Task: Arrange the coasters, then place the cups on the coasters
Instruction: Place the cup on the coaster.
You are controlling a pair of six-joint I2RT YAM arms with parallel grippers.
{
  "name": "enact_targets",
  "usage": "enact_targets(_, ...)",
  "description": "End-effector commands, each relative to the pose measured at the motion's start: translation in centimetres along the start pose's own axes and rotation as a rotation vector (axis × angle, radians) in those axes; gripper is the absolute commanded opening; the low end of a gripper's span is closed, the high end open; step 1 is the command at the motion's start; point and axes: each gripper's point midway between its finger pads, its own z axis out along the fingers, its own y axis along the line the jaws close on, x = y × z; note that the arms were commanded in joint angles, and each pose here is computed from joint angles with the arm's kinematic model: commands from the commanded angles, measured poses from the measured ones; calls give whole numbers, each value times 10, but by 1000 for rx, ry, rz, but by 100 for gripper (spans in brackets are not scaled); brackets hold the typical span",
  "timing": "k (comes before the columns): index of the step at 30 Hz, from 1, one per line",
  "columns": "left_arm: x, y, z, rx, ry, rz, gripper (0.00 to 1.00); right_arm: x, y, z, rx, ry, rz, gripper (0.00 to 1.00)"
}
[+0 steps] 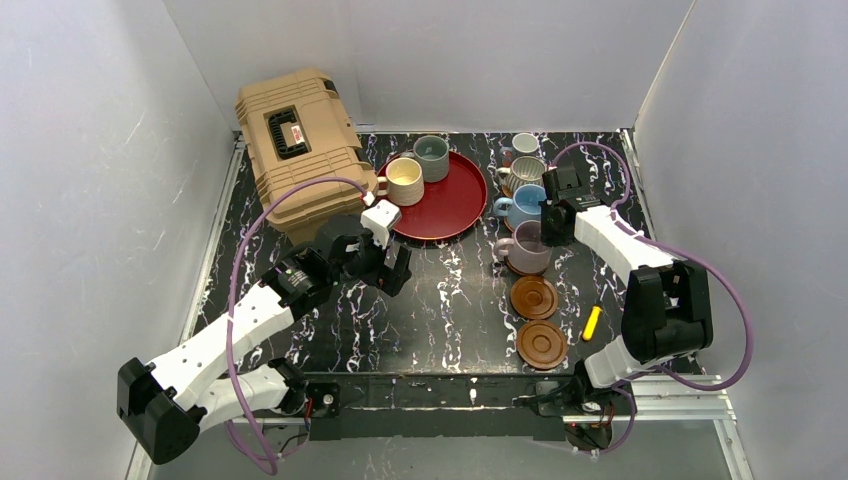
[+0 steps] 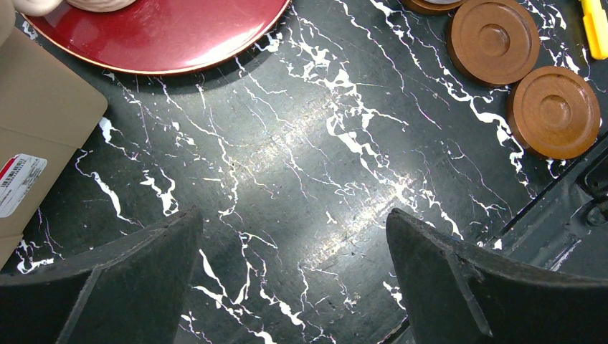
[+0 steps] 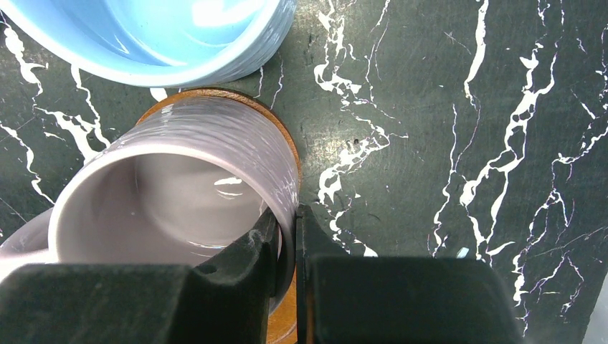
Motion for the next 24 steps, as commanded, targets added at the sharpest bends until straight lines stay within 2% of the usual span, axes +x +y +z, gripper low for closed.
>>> enact_targets(1, -17, 0, -6, -2, -34, 8, 98, -23, 3, -5, -24, -92, 25, 1)
enact_targets(19, -17, -1, -7, 1, -35, 8, 98, -19, -1, -2, -3, -80, 11, 1)
enact_targets(22, -17, -1, -6, 2, -34, 8, 98, -19, 0, -2, -4, -79, 11, 19)
enact_targets(24, -17, -1, -6, 3, -34, 9, 98, -19, 0, -2, -4, -79, 11, 27)
